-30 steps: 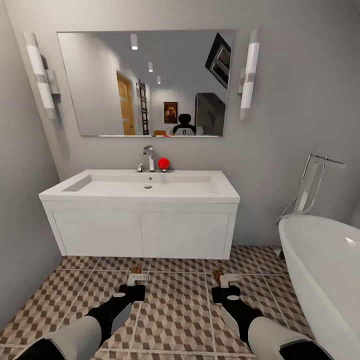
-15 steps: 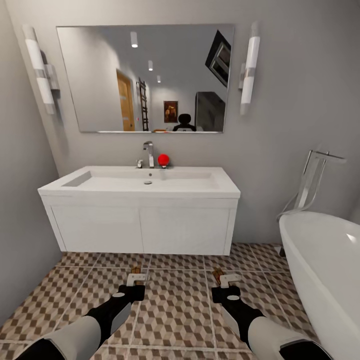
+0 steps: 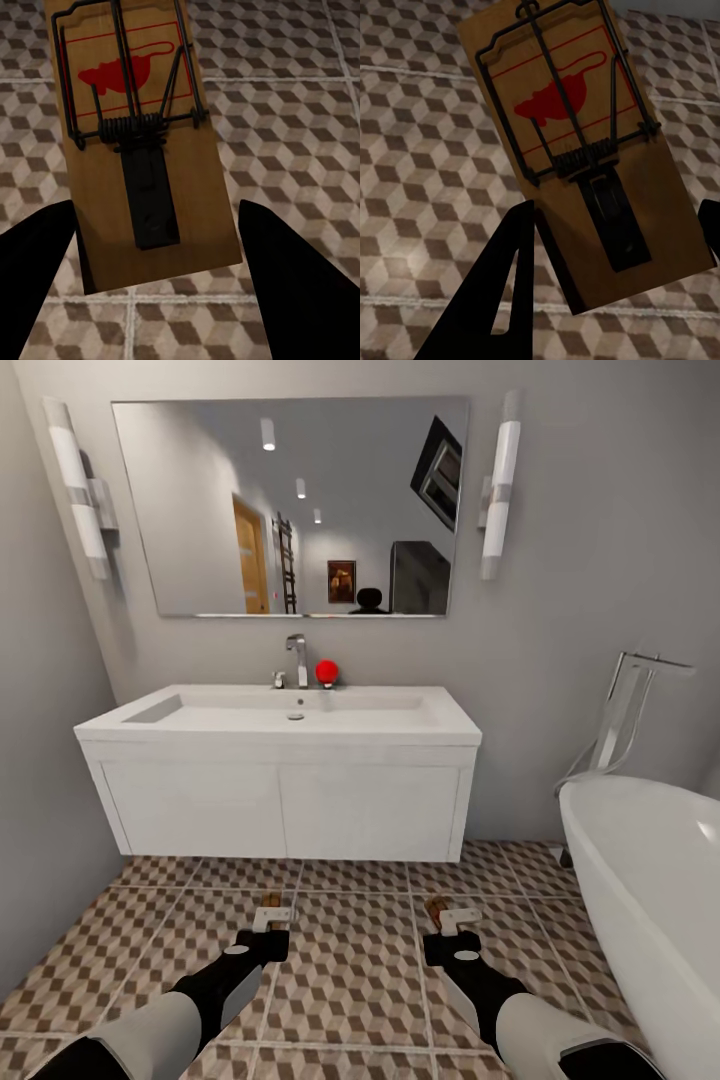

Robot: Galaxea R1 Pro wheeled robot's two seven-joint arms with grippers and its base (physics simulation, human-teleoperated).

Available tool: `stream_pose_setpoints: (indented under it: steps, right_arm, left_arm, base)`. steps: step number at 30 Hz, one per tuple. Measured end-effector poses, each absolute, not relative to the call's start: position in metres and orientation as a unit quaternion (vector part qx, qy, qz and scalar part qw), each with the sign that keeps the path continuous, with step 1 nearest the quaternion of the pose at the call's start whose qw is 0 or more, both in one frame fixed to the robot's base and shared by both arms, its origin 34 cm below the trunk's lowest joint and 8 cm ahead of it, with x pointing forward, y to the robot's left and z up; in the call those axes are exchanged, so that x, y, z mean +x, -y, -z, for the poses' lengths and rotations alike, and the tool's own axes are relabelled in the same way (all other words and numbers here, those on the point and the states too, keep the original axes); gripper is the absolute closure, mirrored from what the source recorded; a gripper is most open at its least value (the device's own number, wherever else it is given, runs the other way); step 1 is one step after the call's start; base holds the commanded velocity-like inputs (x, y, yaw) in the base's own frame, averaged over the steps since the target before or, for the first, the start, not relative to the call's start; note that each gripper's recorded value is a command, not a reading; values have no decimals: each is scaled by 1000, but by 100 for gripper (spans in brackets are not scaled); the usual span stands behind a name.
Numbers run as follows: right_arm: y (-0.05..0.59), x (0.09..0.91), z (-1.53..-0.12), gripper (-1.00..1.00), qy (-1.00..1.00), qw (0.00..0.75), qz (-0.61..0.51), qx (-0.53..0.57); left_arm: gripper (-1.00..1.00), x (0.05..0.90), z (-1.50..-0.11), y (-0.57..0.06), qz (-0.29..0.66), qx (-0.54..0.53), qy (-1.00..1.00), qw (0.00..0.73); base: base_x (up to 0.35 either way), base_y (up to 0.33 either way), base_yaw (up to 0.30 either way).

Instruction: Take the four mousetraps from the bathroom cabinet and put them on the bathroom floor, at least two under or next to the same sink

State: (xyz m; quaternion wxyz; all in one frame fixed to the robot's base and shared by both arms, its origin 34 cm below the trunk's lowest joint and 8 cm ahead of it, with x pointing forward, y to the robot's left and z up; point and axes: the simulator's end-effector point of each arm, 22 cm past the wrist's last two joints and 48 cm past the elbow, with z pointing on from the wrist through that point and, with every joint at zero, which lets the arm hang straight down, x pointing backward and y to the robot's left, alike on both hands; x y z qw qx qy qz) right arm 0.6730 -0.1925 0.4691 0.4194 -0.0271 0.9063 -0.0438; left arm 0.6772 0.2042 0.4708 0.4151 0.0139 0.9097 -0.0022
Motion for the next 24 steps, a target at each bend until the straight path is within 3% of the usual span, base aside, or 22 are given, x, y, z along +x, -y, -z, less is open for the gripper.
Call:
stream_pose_setpoints:
  steps: [24]
  right_arm:
    - [192, 666, -423, 100, -900, 433, 43, -26]
  left_arm:
    - [100, 665, -418, -203, 2, 15, -909, 415]
  base:
    - [0, 0, 0]
